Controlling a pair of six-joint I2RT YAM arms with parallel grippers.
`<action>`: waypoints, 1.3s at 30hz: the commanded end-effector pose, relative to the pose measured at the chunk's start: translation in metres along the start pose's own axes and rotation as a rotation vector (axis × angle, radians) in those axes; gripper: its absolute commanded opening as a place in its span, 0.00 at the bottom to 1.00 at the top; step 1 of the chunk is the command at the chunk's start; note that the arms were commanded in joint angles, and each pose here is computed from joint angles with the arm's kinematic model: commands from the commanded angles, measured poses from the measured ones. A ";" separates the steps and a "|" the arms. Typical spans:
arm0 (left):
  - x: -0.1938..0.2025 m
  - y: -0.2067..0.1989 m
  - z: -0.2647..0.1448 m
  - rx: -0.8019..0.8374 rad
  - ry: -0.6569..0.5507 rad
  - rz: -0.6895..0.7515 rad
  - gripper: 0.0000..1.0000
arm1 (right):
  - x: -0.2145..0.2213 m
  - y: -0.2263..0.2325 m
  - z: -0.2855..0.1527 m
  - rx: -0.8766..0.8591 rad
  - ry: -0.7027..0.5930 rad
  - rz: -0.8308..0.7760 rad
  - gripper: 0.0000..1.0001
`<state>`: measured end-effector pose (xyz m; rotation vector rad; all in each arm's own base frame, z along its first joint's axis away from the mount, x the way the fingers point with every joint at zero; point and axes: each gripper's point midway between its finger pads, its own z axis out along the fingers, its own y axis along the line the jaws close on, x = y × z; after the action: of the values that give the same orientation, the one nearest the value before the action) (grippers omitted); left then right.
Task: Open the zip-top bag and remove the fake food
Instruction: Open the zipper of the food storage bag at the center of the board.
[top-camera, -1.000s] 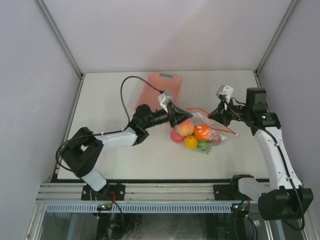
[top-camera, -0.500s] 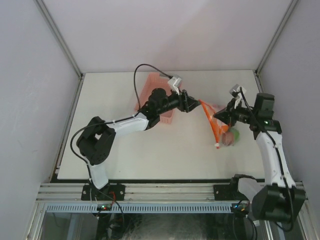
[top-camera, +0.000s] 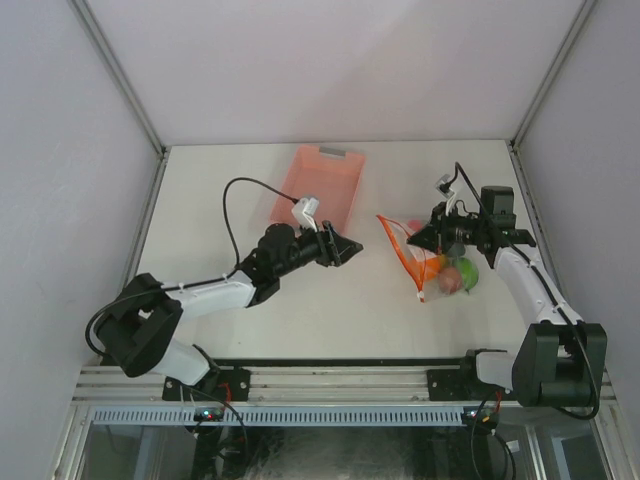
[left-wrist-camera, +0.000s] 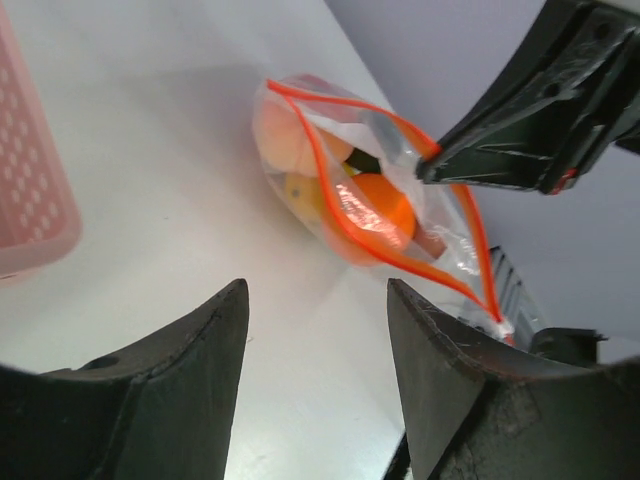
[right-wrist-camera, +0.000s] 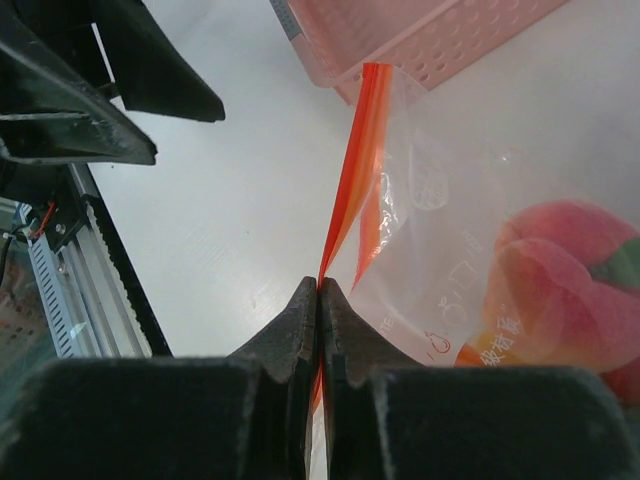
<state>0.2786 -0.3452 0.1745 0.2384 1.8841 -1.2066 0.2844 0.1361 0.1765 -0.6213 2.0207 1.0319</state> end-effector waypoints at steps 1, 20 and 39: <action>-0.015 -0.028 0.003 0.039 -0.102 -0.148 0.63 | -0.020 0.007 -0.007 -0.016 -0.063 -0.049 0.00; 0.021 -0.025 0.111 -0.113 -0.011 -0.318 0.56 | -0.020 0.004 -0.011 -0.010 -0.072 -0.051 0.00; 0.020 -0.011 0.037 -0.176 0.040 -0.229 0.00 | -0.010 -0.014 -0.009 0.099 -0.019 -0.117 0.00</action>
<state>0.2872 -0.4010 0.1461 -0.0707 2.0996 -1.1687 0.2936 0.1228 0.1761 -0.6059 2.0169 0.9422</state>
